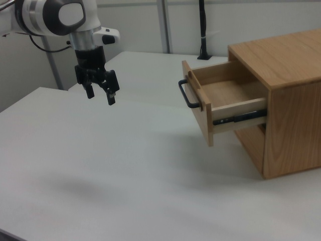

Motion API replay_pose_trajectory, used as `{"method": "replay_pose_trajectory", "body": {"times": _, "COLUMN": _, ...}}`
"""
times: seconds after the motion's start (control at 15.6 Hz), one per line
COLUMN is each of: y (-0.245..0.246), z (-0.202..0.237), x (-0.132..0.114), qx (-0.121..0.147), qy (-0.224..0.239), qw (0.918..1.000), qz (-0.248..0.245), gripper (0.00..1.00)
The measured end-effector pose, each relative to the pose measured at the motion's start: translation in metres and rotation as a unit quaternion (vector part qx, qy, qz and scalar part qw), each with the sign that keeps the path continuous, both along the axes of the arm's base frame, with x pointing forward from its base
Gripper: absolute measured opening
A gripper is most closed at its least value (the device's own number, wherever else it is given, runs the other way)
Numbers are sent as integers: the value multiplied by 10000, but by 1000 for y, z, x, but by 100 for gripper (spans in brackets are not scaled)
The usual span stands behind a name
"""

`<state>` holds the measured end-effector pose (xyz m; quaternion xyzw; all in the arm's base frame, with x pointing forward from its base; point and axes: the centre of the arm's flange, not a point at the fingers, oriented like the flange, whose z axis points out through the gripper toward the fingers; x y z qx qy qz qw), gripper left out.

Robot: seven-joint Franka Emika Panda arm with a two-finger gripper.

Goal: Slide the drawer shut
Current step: 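Move the gripper toward the open wooden drawer's black handle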

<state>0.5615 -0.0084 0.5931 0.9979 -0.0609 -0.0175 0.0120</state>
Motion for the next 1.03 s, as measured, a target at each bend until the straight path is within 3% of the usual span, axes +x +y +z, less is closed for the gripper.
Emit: {"method": "replay_pose_trajectory", "body": {"times": 1.03, "y": 3, "z": -9, "x": 4, "qx": -6, "qy": 95, "qw": 9999, "qz": -51, "gripper": 100}}
